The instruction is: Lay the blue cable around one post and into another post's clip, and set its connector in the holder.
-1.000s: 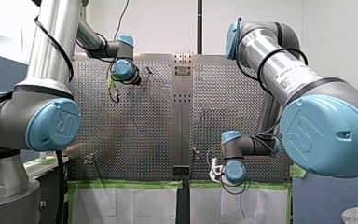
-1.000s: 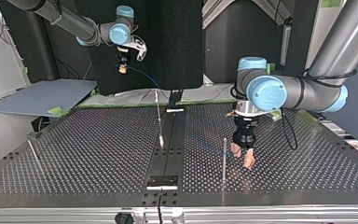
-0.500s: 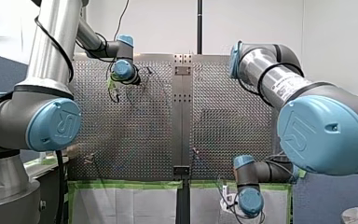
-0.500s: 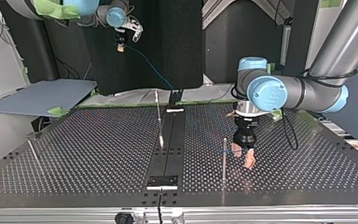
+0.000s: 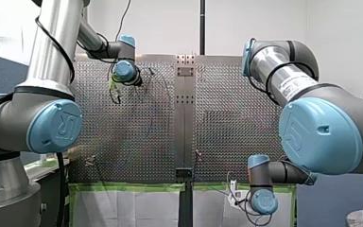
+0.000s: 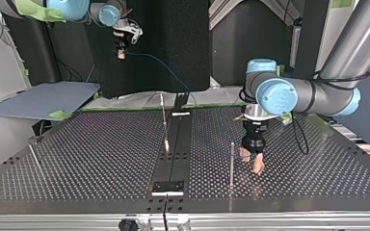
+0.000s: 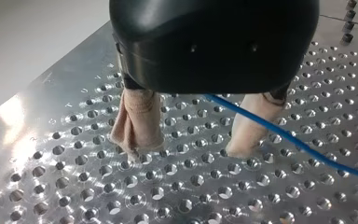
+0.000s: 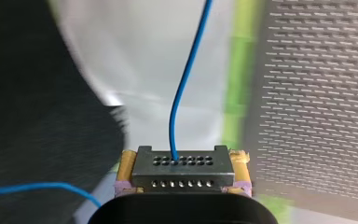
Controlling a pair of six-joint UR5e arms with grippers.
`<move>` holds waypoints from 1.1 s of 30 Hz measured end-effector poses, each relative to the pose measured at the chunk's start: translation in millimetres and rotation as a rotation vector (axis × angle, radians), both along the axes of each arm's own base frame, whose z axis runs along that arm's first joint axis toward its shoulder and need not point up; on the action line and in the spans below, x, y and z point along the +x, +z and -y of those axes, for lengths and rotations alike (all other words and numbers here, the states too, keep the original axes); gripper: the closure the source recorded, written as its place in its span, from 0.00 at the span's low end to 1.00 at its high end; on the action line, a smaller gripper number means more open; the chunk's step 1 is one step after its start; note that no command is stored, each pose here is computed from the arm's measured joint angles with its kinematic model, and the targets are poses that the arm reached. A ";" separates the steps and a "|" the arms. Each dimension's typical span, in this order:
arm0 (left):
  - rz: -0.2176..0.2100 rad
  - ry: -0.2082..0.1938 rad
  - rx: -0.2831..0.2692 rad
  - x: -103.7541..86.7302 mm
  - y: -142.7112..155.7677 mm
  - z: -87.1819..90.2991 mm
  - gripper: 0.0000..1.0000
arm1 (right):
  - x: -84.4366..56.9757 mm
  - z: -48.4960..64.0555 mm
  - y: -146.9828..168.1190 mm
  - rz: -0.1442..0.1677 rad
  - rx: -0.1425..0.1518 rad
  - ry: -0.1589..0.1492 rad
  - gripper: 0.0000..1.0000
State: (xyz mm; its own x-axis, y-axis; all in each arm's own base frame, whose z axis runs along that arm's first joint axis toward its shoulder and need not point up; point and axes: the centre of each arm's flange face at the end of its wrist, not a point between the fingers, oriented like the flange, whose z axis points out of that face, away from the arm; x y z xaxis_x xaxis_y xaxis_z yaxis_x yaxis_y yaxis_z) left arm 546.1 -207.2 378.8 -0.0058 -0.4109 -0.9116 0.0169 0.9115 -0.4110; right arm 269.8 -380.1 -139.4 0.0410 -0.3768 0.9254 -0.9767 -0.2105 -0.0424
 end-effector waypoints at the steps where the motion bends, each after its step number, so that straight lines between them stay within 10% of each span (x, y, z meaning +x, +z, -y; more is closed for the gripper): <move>1: 0.000 0.000 0.000 0.1 0.0 -0.2 0.00 | -1.3 6.6 5.1 0.008 -0.019 0.001 0.99; 9: -0.001 0.006 -0.001 0.7 -0.2 -2.3 0.00 | -16.5 64.4 51.5 0.079 -0.186 0.002 0.99; 14: -0.003 0.011 -0.005 0.6 -0.4 -3.0 0.00 | -17.5 79.7 63.2 0.080 -0.254 0.038 0.99; 33: -0.005 0.012 -0.011 0.3 -0.6 -3.0 0.00 | -1.2 73.2 63.1 0.085 -0.249 0.223 0.99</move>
